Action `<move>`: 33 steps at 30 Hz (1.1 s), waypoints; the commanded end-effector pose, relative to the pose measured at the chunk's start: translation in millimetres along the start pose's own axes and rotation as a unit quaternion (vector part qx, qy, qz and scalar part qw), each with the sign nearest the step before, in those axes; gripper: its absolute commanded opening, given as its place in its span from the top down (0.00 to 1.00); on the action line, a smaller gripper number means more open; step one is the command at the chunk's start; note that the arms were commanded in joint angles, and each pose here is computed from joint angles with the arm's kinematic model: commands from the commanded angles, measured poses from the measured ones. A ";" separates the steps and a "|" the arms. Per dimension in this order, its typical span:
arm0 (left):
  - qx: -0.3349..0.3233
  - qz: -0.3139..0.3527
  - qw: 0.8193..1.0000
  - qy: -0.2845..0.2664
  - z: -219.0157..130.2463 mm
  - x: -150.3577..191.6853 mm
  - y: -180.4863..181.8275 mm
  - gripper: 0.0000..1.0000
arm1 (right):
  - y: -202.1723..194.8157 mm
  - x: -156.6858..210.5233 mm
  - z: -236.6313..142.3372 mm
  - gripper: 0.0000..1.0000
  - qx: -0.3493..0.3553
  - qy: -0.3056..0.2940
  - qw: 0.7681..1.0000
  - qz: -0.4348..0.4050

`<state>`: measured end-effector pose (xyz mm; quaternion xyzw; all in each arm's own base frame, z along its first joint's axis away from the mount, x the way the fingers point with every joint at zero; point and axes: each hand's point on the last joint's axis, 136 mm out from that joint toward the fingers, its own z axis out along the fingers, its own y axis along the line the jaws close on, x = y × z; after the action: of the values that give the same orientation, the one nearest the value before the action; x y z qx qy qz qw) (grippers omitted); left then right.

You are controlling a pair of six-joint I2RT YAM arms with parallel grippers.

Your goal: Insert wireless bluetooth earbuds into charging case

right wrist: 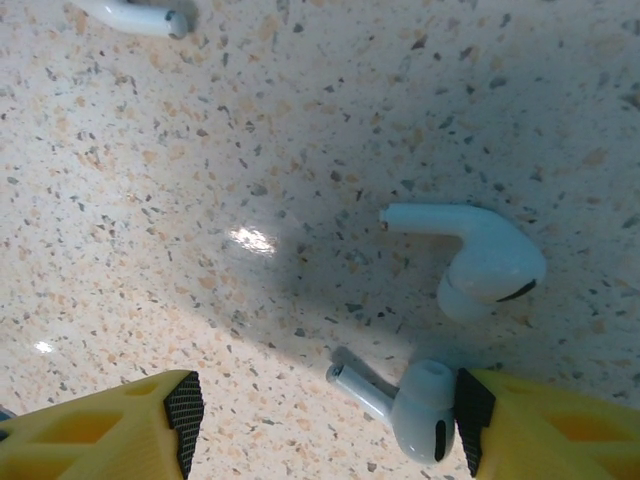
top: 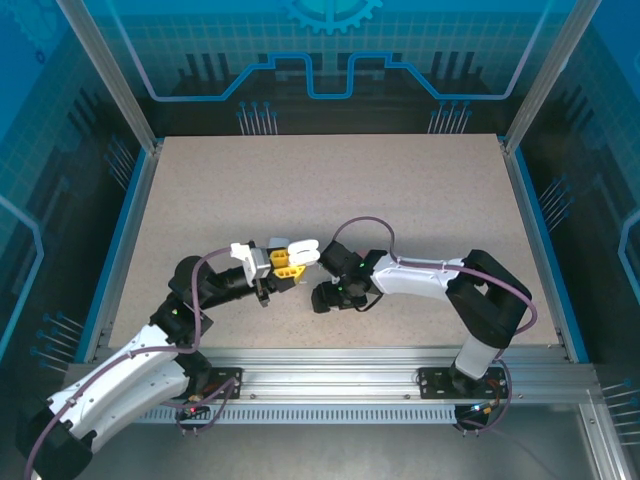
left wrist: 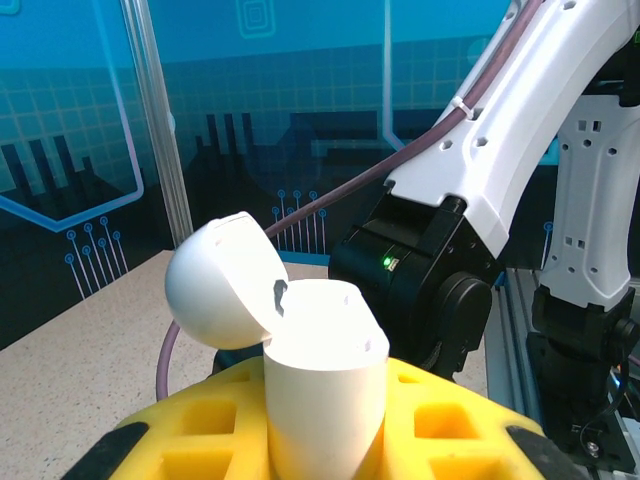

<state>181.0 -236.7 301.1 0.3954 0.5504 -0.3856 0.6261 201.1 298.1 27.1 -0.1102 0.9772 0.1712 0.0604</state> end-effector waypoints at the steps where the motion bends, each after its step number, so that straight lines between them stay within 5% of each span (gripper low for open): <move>1: -0.003 0.011 1.000 -0.003 -1.9 0.3 -1.3 0.98 | 3.1 -4.2 -4.9 0.30 0.016 -0.004 1.000 -0.016; 28: -0.010 0.016 1.000 0.001 -4.1 0.3 -0.2 0.98 | -3.3 -19.1 -7.0 0.28 0.058 -0.018 0.997 -0.053; 33: -0.009 0.016 1.000 0.000 -3.9 -0.2 -0.4 0.98 | -5.3 -23.0 -7.8 0.35 0.054 -0.027 0.997 -0.054</move>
<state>179.9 -234.4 297.6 0.3950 0.5560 -0.3810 0.6243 220.8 293.7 25.2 -0.1457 0.9790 0.1136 0.0859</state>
